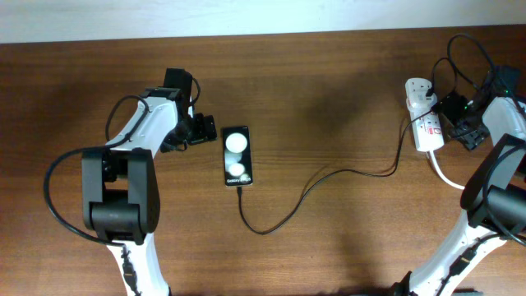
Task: Plug charger to phone and switch on socket
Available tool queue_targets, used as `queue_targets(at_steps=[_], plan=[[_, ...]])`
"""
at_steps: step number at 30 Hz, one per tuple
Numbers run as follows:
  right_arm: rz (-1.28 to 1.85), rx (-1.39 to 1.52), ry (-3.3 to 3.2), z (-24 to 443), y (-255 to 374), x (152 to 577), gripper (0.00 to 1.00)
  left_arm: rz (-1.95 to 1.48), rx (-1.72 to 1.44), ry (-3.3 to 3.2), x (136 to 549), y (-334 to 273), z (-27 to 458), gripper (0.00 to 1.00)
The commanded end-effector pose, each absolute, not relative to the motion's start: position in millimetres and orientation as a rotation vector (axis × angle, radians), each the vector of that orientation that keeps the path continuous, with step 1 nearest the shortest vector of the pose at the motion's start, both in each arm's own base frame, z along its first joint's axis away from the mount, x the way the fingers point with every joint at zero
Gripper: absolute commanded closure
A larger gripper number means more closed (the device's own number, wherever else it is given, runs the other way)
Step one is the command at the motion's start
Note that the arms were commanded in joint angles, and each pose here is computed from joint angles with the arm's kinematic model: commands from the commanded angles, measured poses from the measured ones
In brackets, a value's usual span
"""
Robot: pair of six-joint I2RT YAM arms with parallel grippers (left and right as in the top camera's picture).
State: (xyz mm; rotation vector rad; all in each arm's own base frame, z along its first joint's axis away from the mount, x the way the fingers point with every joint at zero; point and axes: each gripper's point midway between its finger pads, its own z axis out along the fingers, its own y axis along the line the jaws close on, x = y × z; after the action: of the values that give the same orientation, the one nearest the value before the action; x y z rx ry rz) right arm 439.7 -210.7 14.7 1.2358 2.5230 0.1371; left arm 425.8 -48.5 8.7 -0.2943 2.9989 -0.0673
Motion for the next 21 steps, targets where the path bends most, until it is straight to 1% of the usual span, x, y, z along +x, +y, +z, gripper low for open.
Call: queue_targets(at_steps=[1,6,8,10,12,14,19,21], plan=[[0.254,1.149,2.727,-24,-155,425,0.01,-0.060,-0.284,2.989,431,-49,11,0.01],[0.248,1.159,2.744,-32,-153,418,0.01,-0.060,-0.284,2.989,431,-49,11,0.01],[0.153,1.183,2.754,-33,-165,410,0.01,-0.060,-0.284,2.989,431,-49,11,0.01],[0.137,1.283,2.770,-11,-184,390,0.01,-0.060,-0.284,2.989,431,-49,11,0.01],[0.132,1.216,2.778,23,-198,386,0.01,-0.060,-0.285,2.989,431,-49,11,0.01],[0.128,1.193,2.767,40,-196,388,0.01,-0.060,-0.284,2.989,431,-49,11,0.01],[0.144,0.942,2.953,38,-164,378,0.01,-0.060,-0.284,2.989,431,-49,11,0.01],[0.141,0.909,2.985,38,-159,376,0.01,-0.060,-0.284,2.989,431,-49,11,0.01]])
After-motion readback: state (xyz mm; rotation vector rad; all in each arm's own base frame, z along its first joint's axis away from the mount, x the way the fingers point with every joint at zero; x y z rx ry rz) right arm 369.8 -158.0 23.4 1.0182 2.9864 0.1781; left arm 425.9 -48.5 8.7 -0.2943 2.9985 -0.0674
